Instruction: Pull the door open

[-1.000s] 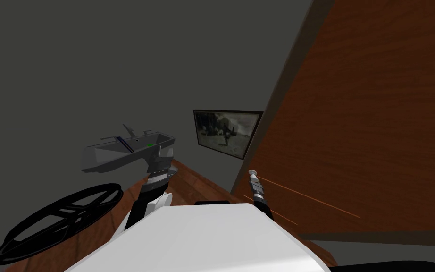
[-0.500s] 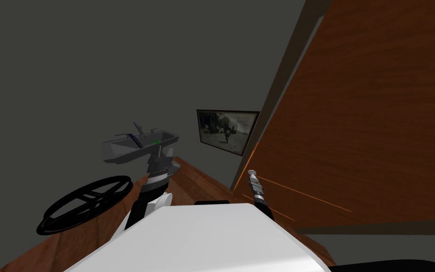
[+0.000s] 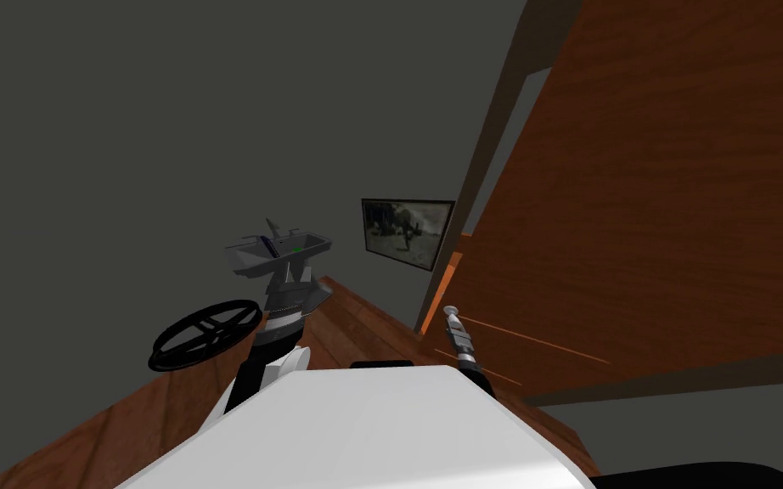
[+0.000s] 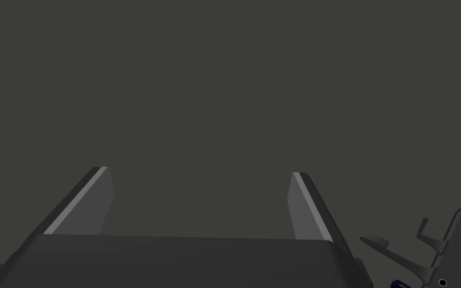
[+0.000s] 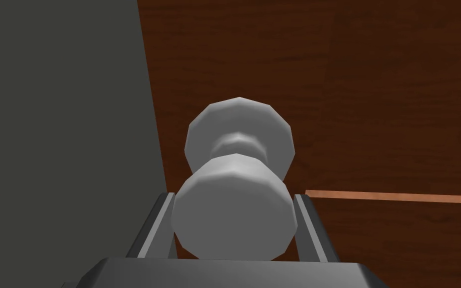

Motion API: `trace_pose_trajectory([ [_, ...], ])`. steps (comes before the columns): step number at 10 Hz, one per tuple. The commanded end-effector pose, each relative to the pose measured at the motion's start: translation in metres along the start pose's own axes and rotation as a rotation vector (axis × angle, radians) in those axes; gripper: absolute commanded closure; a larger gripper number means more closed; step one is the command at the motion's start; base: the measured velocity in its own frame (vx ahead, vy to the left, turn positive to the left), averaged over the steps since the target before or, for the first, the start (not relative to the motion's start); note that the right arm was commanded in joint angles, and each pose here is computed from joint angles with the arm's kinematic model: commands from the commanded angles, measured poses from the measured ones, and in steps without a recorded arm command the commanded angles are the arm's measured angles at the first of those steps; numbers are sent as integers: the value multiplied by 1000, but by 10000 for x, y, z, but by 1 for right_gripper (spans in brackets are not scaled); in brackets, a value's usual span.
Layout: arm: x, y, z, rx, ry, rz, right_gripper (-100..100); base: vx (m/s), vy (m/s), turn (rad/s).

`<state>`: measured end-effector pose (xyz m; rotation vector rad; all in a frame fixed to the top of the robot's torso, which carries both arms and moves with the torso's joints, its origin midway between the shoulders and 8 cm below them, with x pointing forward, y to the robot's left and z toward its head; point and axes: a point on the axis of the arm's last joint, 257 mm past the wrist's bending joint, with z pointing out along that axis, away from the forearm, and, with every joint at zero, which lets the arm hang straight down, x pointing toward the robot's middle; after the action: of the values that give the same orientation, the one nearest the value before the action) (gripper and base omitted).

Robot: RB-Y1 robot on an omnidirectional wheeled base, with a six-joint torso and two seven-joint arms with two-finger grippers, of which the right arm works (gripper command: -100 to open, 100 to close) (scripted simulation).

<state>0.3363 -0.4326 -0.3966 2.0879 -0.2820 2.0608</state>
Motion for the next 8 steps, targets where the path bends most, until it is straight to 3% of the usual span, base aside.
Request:
trace_pose_trajectory([
  [1,0,0,0,0,0,0,100,-94,-16,35],
  [2,-9,-21,-65,25,-1,1,100,-150,-6,108],
  [8,38,-24,-260,104,12,3,100,-223,-18,112],
])
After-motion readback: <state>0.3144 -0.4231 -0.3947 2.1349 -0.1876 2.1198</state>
